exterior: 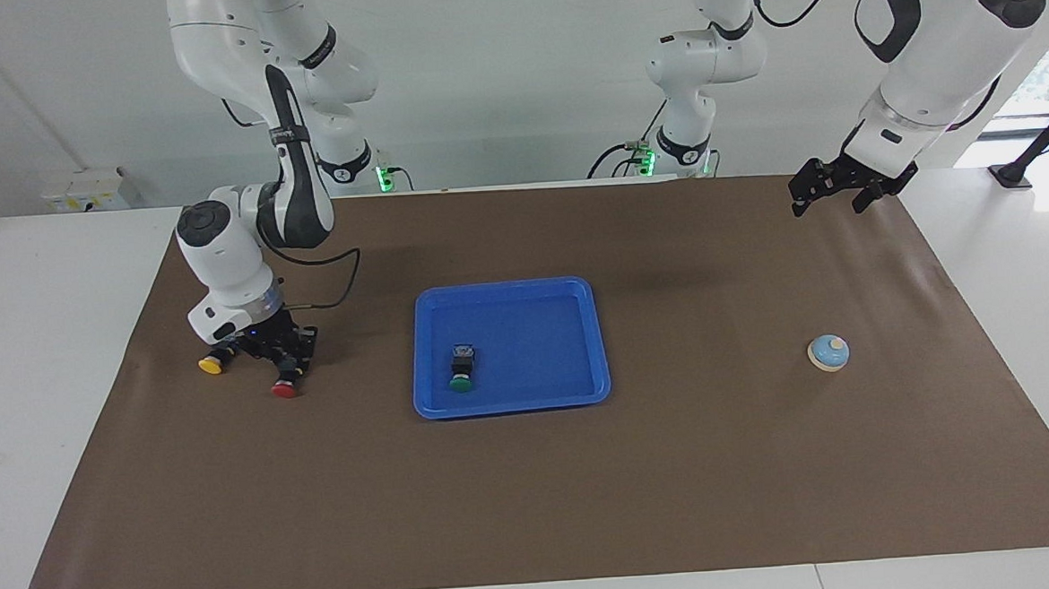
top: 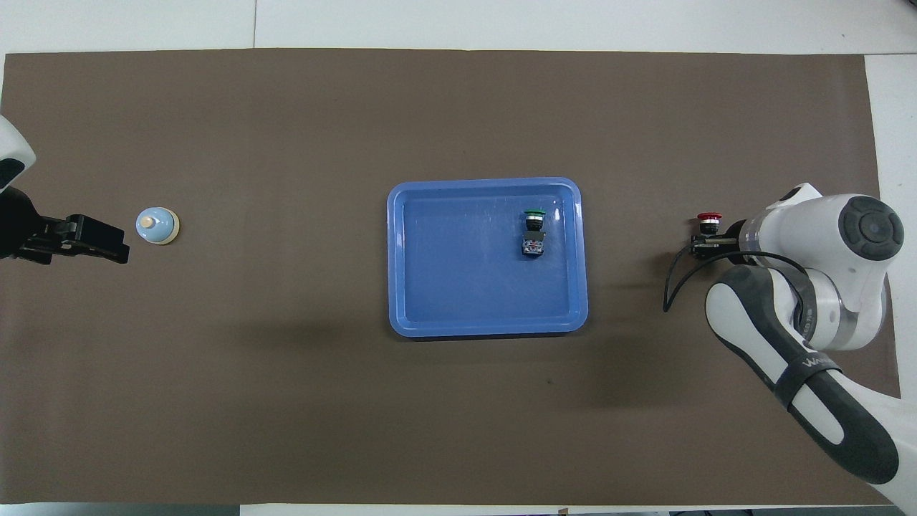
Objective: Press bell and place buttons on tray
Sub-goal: 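Grasp the red button with the right gripper, then move the red button into the tray beside the green one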
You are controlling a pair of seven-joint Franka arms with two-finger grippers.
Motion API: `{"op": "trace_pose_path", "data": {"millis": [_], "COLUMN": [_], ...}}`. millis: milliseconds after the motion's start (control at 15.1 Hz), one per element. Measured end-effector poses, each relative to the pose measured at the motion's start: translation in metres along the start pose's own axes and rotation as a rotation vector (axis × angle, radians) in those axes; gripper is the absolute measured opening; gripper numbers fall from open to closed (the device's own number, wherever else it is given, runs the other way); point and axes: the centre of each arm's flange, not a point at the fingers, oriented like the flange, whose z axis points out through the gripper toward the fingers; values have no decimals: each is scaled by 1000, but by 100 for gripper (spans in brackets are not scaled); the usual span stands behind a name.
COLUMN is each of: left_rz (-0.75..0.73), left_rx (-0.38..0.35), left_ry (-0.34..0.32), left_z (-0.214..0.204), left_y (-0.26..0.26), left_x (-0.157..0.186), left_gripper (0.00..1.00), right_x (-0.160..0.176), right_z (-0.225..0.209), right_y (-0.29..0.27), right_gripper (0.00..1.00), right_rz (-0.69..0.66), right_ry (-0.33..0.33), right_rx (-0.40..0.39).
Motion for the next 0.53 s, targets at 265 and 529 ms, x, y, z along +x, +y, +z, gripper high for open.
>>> {"op": "trace_pose_path", "data": {"millis": [265,529], "left_rz": [0,0], "left_rx": [0,0], "left_ry": [0,0], "left_z": [0,0], "left_y": [0,0], "left_x": [0,0], "left_gripper": [100,100], "right_x": [28,23], "right_z": [-56,-103], "right_y": [-76,-205], "right_gripper": [41,41], "right_rz": [10,38], "right_ry": [-41,-20], "right_rx": [-1,13]}}
